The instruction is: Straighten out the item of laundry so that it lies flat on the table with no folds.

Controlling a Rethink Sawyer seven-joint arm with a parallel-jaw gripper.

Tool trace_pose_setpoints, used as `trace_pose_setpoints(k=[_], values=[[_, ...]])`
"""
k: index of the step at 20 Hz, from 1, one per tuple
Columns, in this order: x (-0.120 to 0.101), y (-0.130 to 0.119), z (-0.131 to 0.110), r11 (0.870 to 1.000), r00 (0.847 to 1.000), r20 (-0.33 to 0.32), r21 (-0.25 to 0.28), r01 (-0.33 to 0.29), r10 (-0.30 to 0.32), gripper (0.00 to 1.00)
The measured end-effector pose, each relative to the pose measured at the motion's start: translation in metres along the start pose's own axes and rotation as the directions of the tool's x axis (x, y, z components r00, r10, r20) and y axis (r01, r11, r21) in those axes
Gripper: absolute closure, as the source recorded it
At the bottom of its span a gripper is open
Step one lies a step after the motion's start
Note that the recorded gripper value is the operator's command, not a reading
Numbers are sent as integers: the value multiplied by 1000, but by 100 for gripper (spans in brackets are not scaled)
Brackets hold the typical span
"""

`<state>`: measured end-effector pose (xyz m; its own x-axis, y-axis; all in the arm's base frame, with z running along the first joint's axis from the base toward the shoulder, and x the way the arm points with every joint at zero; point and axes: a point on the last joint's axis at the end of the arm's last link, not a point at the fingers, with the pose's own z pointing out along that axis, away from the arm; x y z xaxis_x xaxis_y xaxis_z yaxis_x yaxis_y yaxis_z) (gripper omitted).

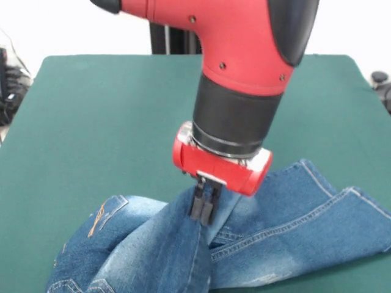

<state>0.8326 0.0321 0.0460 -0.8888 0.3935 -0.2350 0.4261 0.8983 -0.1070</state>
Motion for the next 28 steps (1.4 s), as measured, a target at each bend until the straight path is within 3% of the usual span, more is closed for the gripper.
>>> trace_pose_setpoints(k=[9, 16, 18, 22, 28], values=[[-13, -41, -37, 999, 999, 5, 26, -38, 38, 100], [-20, -77, -40, 995, 996, -18, 34, -91, 91, 100], [-17, -87, -38, 994, 994, -35, 37, -105, 107, 100], [2, -131, -26, 985, 979, -108, 52, -167, 171, 100], [28, -177, -10, 973, 960, -158, 68, -221, 230, 100]])
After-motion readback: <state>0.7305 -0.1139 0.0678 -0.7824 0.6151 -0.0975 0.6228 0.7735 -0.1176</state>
